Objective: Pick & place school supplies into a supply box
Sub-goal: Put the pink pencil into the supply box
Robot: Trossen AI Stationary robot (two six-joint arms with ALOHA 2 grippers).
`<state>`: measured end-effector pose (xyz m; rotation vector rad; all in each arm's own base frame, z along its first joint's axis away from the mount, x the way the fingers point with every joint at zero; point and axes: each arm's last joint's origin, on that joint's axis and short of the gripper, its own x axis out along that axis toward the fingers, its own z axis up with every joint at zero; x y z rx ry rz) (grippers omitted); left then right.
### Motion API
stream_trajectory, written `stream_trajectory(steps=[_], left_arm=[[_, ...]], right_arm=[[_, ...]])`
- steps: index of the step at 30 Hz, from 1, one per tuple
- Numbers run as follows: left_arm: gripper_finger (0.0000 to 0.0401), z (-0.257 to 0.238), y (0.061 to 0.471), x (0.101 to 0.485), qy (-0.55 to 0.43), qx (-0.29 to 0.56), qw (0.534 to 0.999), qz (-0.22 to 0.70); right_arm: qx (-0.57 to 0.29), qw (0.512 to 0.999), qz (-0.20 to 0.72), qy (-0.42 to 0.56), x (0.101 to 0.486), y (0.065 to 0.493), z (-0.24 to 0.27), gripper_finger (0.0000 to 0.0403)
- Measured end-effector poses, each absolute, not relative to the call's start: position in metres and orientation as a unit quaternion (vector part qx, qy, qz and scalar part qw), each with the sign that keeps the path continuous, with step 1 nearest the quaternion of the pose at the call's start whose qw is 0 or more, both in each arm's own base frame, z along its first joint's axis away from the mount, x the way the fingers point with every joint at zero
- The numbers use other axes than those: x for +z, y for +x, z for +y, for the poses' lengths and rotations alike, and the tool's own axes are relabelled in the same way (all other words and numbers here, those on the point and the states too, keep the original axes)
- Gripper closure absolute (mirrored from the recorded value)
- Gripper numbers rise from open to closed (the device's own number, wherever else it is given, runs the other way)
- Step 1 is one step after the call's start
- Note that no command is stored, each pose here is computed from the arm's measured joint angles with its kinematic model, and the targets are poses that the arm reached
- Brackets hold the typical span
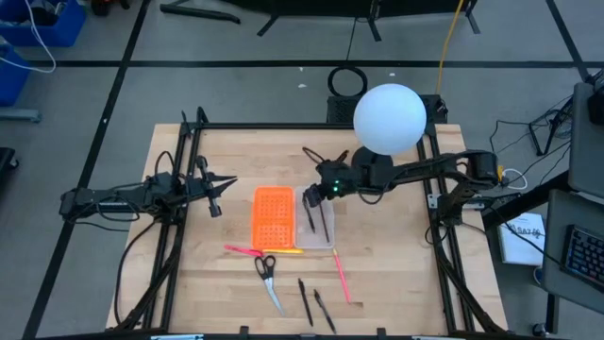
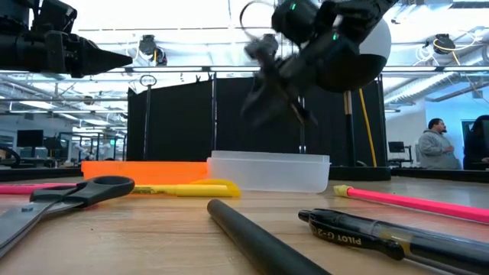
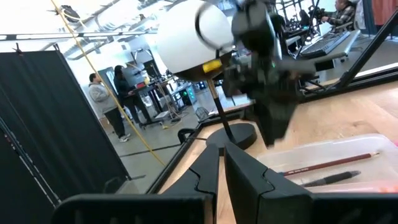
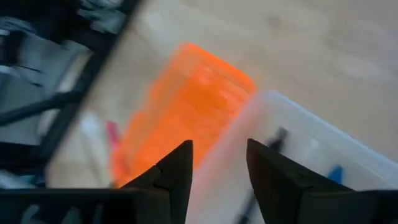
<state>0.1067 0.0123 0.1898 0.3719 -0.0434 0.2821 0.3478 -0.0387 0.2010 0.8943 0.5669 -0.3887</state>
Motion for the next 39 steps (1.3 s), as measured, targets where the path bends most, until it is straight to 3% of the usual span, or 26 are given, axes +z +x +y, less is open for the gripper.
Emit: stream_trajectory(steps=[4, 11, 18, 25, 29, 34, 39], left_arm=[[0.0366, 0.012, 0.107, 0.19, 0.184, 0.14, 0.973, -0.022], [0.0366, 0.012, 0.107, 0.189, 0.176, 0.139, 0.974, -0.02], [0.0366, 0.013, 0.107, 0.191, 0.19, 0.145, 0.971, -0.024], [0.0366, 0.013, 0.107, 0.19, 0.179, 0.145, 0.973, -0.022], [0.0366, 0.013, 0.107, 0.188, 0.175, 0.143, 0.974, -0.012], [0.0366, 0.013, 0.107, 0.188, 0.175, 0.143, 0.974, -0.011], [0.0366, 0.013, 0.107, 0.188, 0.176, 0.143, 0.974, -0.013]], right_arm=[[-0.151, 0.865, 0.245, 0.411, 0.23, 0.337, -0.026, 0.0271], [-0.128, 0.87, 0.281, 0.384, 0.262, 0.304, 0.013, 0.0288], [-0.149, 0.894, 0.341, 0.248, 0.265, 0.273, 0.054, 0.0317], [-0.21, 0.892, 0.326, 0.231, 0.245, 0.272, 0.095, 0.0342], [-0.224, 0.864, 0.347, 0.288, 0.223, 0.275, 0.117, 0.0365], [-0.215, 0.782, 0.439, 0.387, 0.195, 0.279, 0.134, 0.0398], [-0.213, 0.717, 0.51, 0.424, 0.196, 0.298, 0.148, 0.0402]])
